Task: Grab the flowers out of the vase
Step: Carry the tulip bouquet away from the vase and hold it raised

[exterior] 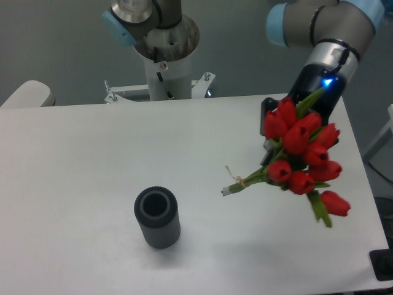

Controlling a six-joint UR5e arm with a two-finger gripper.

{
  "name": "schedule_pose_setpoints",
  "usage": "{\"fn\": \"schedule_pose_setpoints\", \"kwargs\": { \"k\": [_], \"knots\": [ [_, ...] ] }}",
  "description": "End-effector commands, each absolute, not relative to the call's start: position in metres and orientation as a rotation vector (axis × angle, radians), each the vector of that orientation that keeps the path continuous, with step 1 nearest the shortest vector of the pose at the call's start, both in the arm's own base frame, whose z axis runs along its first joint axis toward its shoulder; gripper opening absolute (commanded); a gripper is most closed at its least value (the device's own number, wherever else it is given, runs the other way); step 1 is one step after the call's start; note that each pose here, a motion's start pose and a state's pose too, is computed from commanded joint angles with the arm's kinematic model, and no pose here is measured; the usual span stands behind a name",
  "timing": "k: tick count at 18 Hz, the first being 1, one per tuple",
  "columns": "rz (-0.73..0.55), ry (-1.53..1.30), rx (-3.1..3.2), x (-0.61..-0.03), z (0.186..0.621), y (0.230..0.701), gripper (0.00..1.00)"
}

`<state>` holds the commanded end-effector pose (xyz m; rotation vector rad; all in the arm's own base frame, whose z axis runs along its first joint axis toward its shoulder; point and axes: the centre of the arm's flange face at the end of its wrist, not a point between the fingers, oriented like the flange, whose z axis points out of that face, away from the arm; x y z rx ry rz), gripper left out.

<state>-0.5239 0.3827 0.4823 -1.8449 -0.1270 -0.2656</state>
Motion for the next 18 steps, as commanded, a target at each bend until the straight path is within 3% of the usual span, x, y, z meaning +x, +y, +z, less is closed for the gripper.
{"fn": "schedule_pose_setpoints", "kwargs": {
  "k": [18],
  "knots": [
    [-0.255, -0.132, -1.849, -0.523, 0.479, 0.376, 0.37]
  ]
}}
